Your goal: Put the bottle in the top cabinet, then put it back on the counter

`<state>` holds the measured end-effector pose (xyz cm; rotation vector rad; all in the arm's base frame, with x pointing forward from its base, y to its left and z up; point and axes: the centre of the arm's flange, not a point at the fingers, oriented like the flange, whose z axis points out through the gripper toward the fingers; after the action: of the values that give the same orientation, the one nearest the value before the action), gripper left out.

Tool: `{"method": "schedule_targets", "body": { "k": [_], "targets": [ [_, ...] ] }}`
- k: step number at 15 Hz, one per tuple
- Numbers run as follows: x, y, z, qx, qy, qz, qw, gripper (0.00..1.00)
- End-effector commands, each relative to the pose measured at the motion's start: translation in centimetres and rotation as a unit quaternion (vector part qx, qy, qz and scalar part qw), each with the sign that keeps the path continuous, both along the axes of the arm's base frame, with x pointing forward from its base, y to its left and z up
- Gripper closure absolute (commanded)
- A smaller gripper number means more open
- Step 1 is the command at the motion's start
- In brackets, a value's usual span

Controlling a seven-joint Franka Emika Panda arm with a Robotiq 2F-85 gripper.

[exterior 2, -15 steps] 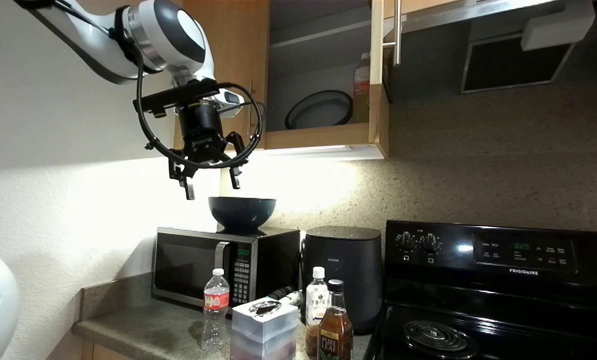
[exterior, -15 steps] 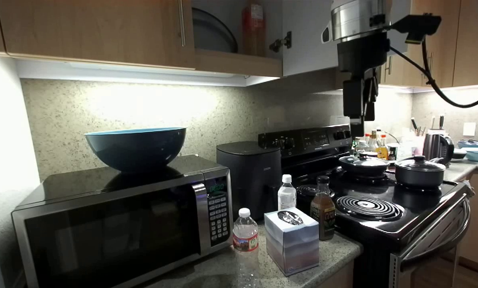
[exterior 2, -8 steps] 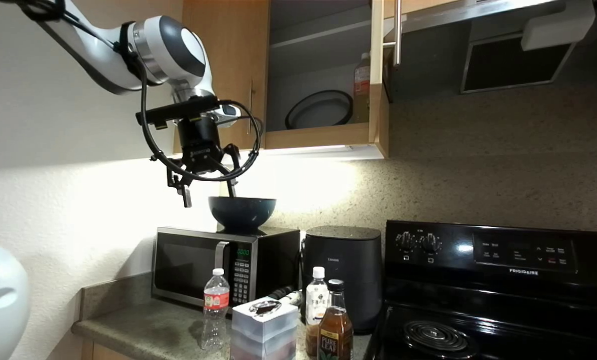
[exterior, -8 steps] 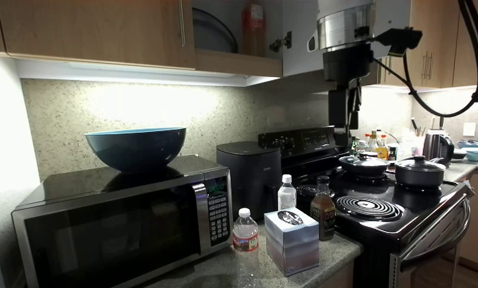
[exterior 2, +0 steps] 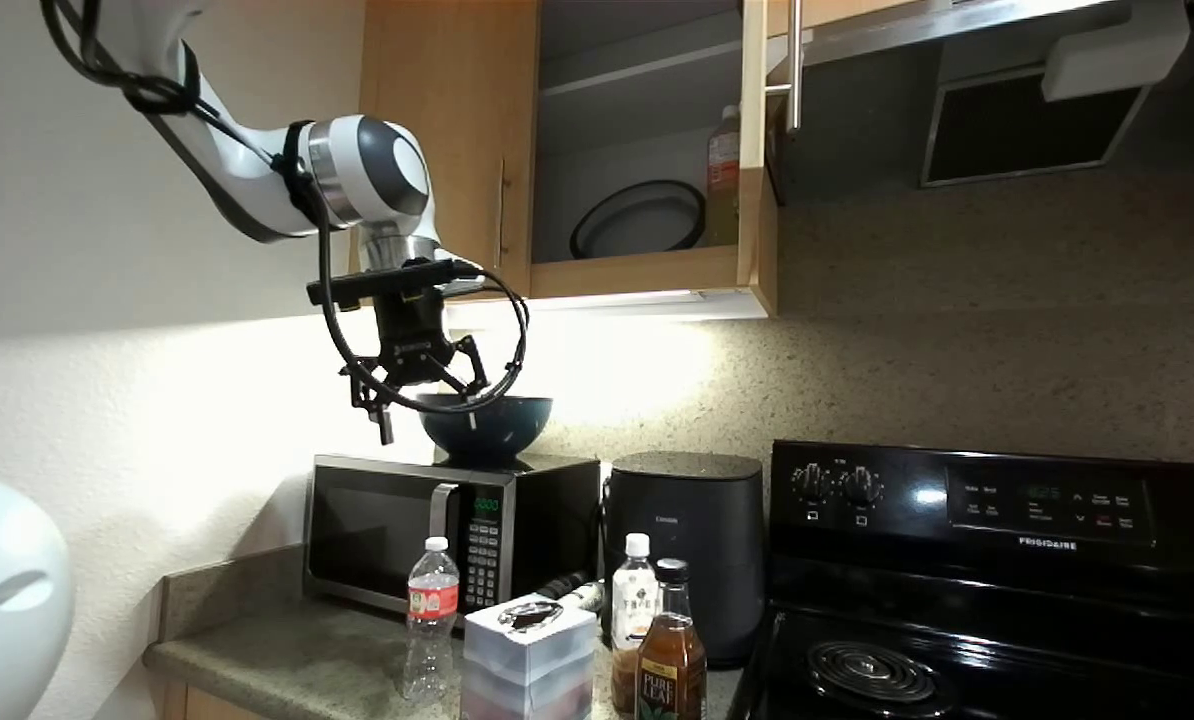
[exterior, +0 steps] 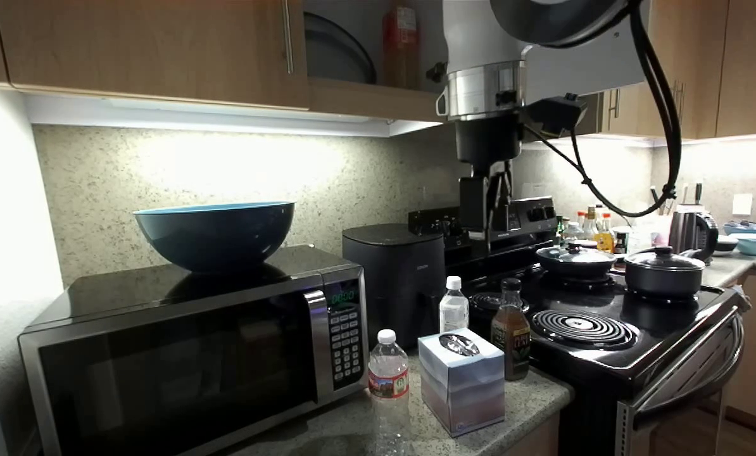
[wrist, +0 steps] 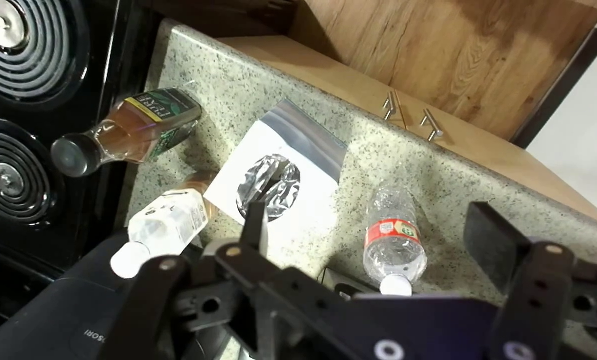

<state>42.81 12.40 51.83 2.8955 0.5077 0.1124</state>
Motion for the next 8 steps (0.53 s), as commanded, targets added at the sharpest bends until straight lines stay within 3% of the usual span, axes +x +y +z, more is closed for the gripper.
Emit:
{"method": "schedule_targets", "body": {
  "k": [1,5,8],
  "targets": [
    [0.1,0.0,0.0,0.000,0.000,0.000,1.0000,0.00],
    [0.2,0.2,-0.2,0.003,0.003,-0.002,1.0000,0.00],
    [0.7,1.5,-2.6,0.046,0.025,-0.019,0.9984,0.00]
  ]
}}
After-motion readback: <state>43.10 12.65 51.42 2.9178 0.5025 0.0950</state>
